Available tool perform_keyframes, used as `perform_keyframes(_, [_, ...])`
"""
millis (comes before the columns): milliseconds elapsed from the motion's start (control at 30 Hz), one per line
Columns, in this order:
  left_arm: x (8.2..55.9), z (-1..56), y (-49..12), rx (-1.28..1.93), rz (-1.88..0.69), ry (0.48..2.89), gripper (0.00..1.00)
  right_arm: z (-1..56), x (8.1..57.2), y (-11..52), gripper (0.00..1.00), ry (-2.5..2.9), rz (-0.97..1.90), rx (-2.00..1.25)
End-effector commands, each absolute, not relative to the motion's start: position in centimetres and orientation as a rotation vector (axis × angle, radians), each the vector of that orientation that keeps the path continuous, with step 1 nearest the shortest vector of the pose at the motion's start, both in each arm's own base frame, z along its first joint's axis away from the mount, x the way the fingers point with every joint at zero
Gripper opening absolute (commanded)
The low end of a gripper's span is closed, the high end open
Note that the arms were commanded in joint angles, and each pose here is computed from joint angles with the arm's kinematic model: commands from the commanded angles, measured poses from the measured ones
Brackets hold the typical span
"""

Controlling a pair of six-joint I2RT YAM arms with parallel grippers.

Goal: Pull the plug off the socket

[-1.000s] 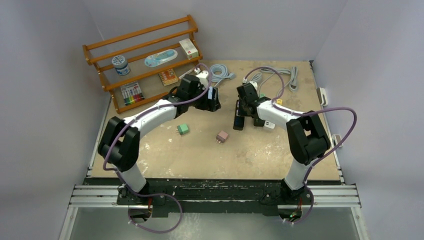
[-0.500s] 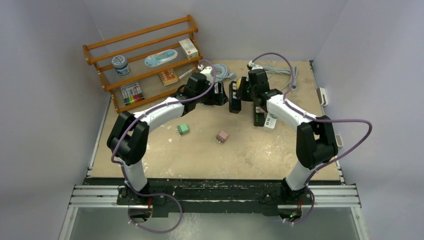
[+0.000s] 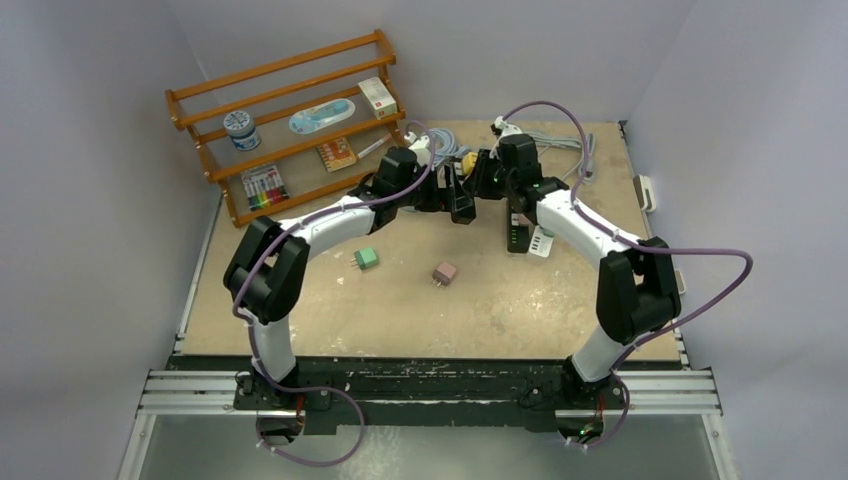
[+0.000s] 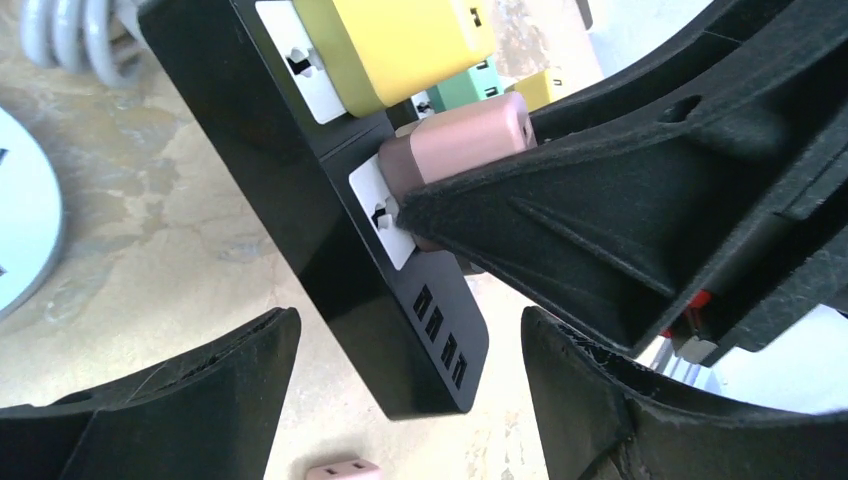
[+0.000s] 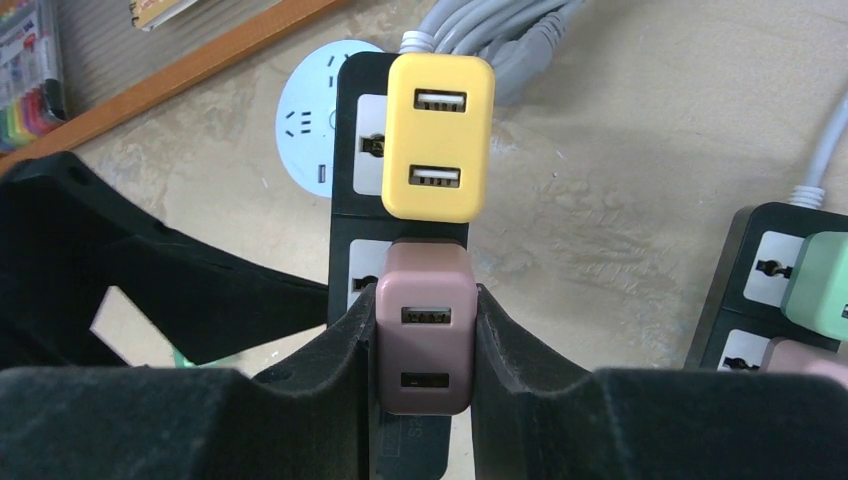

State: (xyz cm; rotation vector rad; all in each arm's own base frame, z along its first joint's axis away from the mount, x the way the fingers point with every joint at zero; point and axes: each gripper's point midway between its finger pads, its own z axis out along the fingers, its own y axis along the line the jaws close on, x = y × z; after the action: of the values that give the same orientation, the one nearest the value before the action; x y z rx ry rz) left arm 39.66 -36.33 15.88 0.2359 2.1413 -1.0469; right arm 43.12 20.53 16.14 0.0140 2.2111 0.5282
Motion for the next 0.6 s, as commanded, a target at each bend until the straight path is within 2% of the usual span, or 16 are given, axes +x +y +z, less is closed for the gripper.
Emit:
perform_keyframes(0, [39.3,16.5,-38.1,0.243,-1.181,2.091,0.81,26.4,44.4,22.3,0.0,1.934,0.68,-0.017])
perform_keyframes(133, [39.0,15.3,-38.6,0.227,-1.222,2.101,0.8,27.9,43.9,22.8,0.0,1.91,0.738,-0.016])
perform_keyframes(167, [39.0,15.3,-38.7,0.223,-1.235,2.095,0.73,28.4,43.8,22.9,0.0,1.899,0.751,-0.017])
perform_keyframes(200, [38.9,15.2,-38.9,0.224,-1.252,2.088,0.55,28.8,43.7,23.0,0.0,1.892,0.759,-0.02])
perform_keyframes(267, [39.2,15.4,-38.9,0.211,-1.25,2.079,0.01,29.3,43.4,23.2,0.0,1.882,0.779,-0.04])
perform_keyframes(333, [40.2,15.3,-38.2,0.162,-1.185,2.079,0.0,29.1,43.2,23.6,0.0,1.887,0.777,-0.112])
perform_keyframes(433, [41.6,15.1,-37.2,0.118,-1.091,2.105,0.0,26.0,44.2,19.8,0.0,2.004,0.346,-0.064])
perform_keyframes(467, [42.1,14.8,-36.8,0.105,-1.051,2.12,0.0,25.4,43.5,19.3,0.0,2.018,0.3,-0.082])
perform_keyframes(567, [43.2,14.5,-35.8,0.091,-0.994,2.138,0.0,26.7,39.4,20.8,0.0,1.898,0.824,-0.286])
